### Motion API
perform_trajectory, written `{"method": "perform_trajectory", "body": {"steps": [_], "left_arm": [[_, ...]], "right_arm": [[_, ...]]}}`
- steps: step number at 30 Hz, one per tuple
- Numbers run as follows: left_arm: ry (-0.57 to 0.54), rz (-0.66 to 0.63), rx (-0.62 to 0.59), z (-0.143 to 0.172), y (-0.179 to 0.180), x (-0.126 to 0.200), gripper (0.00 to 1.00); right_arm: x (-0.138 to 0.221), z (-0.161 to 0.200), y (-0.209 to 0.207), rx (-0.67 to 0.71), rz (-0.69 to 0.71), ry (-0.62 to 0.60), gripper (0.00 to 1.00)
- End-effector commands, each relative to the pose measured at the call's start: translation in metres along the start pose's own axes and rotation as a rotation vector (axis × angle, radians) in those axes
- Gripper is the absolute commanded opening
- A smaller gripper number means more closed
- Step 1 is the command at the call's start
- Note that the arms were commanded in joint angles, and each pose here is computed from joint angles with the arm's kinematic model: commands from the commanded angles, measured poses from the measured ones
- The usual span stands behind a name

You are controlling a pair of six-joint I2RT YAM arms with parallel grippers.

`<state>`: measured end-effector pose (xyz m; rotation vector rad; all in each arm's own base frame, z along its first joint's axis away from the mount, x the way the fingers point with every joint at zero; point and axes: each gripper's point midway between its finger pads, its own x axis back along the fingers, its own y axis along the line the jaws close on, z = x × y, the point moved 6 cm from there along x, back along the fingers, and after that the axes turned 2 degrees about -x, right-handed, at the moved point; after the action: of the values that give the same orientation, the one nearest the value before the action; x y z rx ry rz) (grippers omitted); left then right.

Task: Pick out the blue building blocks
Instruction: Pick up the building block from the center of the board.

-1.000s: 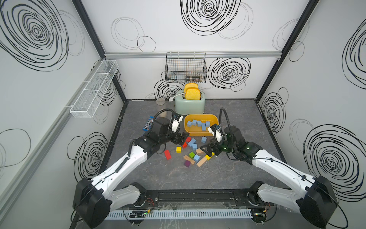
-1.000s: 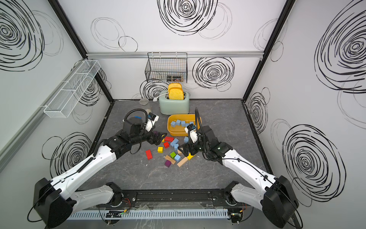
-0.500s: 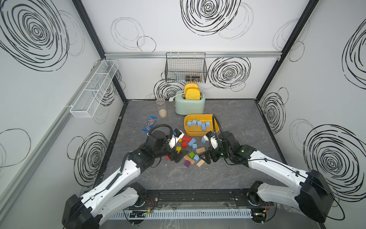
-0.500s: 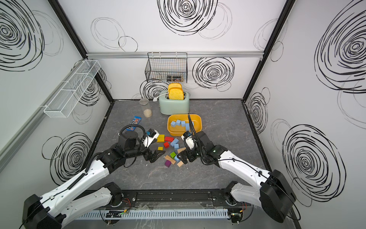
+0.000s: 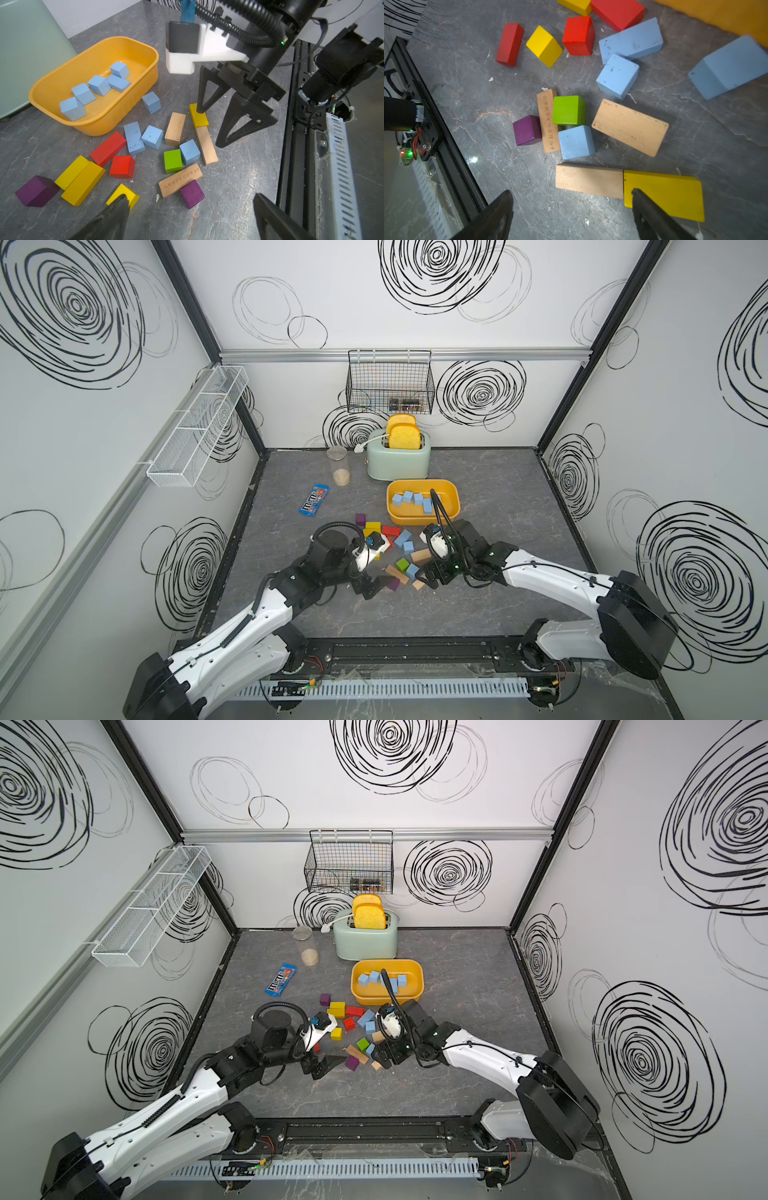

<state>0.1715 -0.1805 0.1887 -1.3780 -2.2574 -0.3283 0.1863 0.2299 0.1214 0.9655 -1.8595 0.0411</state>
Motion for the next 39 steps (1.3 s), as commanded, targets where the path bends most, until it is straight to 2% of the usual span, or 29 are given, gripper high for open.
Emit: {"method": "perform_trajectory", "body": {"steps": [1,16,39], "left_arm": [[-0.080,0.004,-0.040,-0.007,-0.003,0.000,0.96],[-0.057,0.020,-0.069,0.002,-0.007,-0.005,0.96],[-0.050,0.025,-0.070,0.002,-0.007,-0.006,0.96]], "right_arm": [[-0.006,-0.005,0.001,0.010,0.008,0.018,0.88],[-0.031,-0.011,0.005,0.023,0.025,0.056,0.81],[-0.056,-0.015,0.000,0.006,0.071,0.080,0.61]]}}
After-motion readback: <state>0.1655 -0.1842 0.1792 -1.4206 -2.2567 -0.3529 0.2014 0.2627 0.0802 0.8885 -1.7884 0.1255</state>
